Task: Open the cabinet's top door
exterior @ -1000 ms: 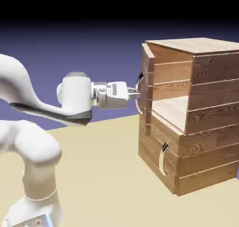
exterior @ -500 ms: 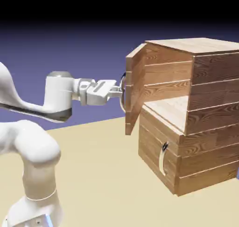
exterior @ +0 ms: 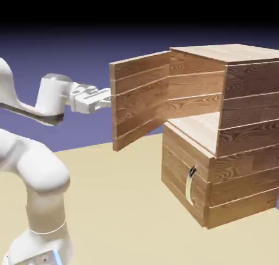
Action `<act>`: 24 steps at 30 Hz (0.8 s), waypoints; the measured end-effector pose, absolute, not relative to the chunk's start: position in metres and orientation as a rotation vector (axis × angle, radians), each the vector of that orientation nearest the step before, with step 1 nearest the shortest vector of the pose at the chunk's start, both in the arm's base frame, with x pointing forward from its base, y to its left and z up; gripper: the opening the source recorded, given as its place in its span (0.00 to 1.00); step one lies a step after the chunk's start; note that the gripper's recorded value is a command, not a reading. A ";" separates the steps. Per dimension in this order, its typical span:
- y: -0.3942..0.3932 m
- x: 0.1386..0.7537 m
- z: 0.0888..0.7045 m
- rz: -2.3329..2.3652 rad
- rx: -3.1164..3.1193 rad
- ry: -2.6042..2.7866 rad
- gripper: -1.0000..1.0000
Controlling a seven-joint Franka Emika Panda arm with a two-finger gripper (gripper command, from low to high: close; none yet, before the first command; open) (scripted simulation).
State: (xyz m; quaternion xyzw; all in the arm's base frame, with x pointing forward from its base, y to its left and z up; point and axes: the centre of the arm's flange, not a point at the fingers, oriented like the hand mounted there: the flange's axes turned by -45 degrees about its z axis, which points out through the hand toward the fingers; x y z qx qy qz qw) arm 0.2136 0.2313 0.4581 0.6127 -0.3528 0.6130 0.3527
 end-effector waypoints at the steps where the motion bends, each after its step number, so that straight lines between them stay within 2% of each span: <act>1: 0.240 0.213 0.458 1.566 1.565 -0.931 0.00; 23: 0.365 0.239 0.458 1.268 1.268 -1.171 0.00; 24: 0.370 0.242 0.458 1.254 1.254 -1.180 1.00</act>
